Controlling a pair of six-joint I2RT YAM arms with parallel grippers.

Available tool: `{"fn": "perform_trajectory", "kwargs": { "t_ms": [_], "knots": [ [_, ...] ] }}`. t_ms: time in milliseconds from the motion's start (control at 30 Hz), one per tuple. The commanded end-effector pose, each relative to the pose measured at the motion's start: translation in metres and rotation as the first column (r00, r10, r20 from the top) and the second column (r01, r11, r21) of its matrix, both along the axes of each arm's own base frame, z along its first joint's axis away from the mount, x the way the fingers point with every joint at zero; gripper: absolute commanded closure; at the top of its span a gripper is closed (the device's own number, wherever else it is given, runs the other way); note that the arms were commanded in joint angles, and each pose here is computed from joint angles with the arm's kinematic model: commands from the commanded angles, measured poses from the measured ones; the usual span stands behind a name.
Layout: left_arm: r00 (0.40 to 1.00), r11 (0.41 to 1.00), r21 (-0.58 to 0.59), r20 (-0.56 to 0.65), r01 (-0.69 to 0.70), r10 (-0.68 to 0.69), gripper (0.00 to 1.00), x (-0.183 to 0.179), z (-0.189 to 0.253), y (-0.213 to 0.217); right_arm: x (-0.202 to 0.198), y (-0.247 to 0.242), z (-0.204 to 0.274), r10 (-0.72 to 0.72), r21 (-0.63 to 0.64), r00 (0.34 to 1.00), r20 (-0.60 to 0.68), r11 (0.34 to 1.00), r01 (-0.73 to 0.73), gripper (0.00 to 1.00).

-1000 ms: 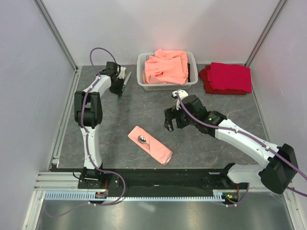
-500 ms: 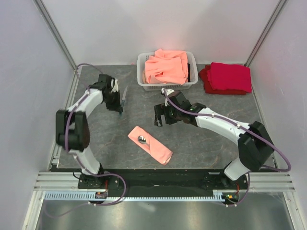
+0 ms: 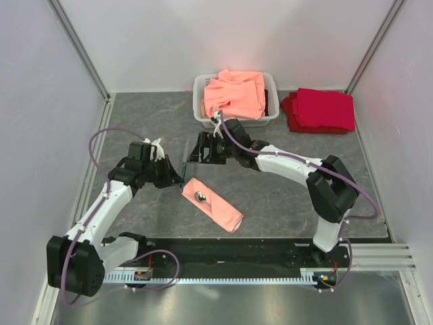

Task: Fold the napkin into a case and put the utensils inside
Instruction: Pass from the left arm to the right, then pass from the right arm to the left

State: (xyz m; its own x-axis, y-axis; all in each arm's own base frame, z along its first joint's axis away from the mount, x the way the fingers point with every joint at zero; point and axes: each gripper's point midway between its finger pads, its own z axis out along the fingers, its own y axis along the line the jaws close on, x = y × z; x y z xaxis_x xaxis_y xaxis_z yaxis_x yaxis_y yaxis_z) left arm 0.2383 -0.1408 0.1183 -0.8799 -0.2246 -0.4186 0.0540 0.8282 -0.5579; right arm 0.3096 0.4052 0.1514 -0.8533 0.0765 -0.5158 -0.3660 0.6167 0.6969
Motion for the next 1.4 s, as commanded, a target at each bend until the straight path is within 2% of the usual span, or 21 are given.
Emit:
{"fn": "perform_trajectory", "kwargs": {
  "t_ms": [0, 100, 300, 400, 433, 467, 533, 600, 633, 700, 800, 1067, 1133, 1167, 1200, 1267, 1300, 1367],
  "knots": [
    [0.995, 0.990, -0.136, 0.095, 0.030, -0.017, 0.98, -0.001, 0.036, -0.018, 0.001, 0.033, 0.027, 0.037, 0.122, 0.999, 0.018, 0.992, -0.039, 0.12],
    [0.995, 0.987, -0.155, 0.100, 0.045, -0.030, 0.98, -0.009, 0.040, -0.023, 0.000, 0.037, 0.015, 0.031, 0.127, 0.999, -0.012, 0.992, -0.029, 0.16],
    [0.992, 0.983, -0.163, 0.109, 0.081, -0.063, 0.98, -0.019, 0.041, -0.033, 0.005, 0.052, 0.013, 0.032, 0.163, 0.999, -0.029, 0.986, -0.027, 0.33],
    [0.990, 0.983, -0.164, 0.120, 0.089, -0.070, 0.98, -0.019, 0.044, -0.035, 0.005, 0.058, 0.021, 0.048, 0.207, 0.998, -0.032, 0.977, -0.041, 0.61],
    [0.990, 0.982, -0.167, 0.121, 0.093, -0.073, 0.98, -0.019, 0.044, -0.036, 0.003, 0.059, 0.024, 0.051, 0.217, 0.998, -0.036, 0.975, -0.042, 0.78],
    [0.989, 0.981, -0.166, 0.122, 0.103, -0.083, 0.98, -0.019, 0.044, -0.037, 0.001, 0.058, 0.024, 0.049, 0.226, 0.997, -0.056, 0.974, -0.035, 0.84],
    [0.986, 0.980, -0.161, 0.141, 0.114, -0.091, 0.85, -0.017, 0.046, -0.038, -0.002, 0.056, 0.029, 0.041, 0.237, 0.997, -0.071, 0.971, -0.023, 1.00],
    [0.980, 0.981, -0.155, 0.180, 0.116, -0.087, 0.67, -0.012, 0.047, -0.040, -0.004, 0.051, 0.024, 0.011, 0.237, 0.993, -0.114, 0.971, 0.016, 1.00],
    [0.977, 0.981, -0.154, 0.190, 0.122, -0.092, 0.62, -0.010, 0.048, -0.041, -0.008, 0.048, 0.023, 0.006, 0.241, 0.992, -0.124, 0.970, 0.025, 1.00],
    [0.975, 0.977, -0.153, 0.190, 0.146, -0.115, 0.57, -0.010, 0.046, -0.049, -0.007, 0.044, 0.025, -0.027, 0.252, 0.990, -0.136, 0.966, 0.061, 1.00],
    [0.971, 0.974, -0.136, 0.186, 0.179, -0.152, 0.55, -0.011, 0.044, -0.062, -0.011, 0.036, 0.028, -0.063, 0.255, 0.986, -0.155, 0.962, 0.102, 1.00],
    [0.980, 0.983, -0.100, 0.142, 0.153, -0.138, 0.58, -0.013, 0.029, -0.065, -0.022, 0.023, 0.054, -0.083, 0.316, 0.981, -0.176, 0.939, 0.136, 1.00],
    [0.976, 0.981, -0.110, 0.163, 0.161, -0.142, 0.64, -0.013, 0.033, -0.067, -0.024, 0.023, 0.058, -0.074, 0.316, 0.981, -0.179, 0.940, 0.129, 1.00],
    [0.972, 0.976, -0.125, 0.179, 0.178, -0.155, 0.81, -0.015, 0.038, -0.069, -0.027, 0.023, 0.058, -0.055, 0.319, 0.982, -0.183, 0.941, 0.112, 1.00],
    [0.970, 0.974, -0.131, 0.182, 0.184, -0.159, 0.88, -0.015, 0.039, -0.070, -0.029, 0.025, 0.060, -0.039, 0.324, 0.984, -0.174, 0.941, 0.094, 0.88],
    [0.961, 0.959, -0.167, 0.194, 0.228, -0.195, 0.97, -0.021, 0.046, -0.077, -0.033, 0.024, 0.064, -0.002, 0.319, 0.993, -0.116, 0.947, 0.039, 0.67],
    [0.958, 0.951, -0.185, 0.199, 0.246, -0.209, 0.98, -0.023, 0.049, -0.079, -0.031, 0.019, 0.061, -0.001, 0.298, 0.995, -0.097, 0.954, 0.030, 0.54],
    [0.947, 0.920, -0.256, 0.201, 0.297, -0.250, 0.98, -0.034, 0.059, -0.088, -0.036, 0.013, 0.067, 0.064, 0.283, 0.998, -0.005, 0.957, -0.060, 0.46]
  ]
}}
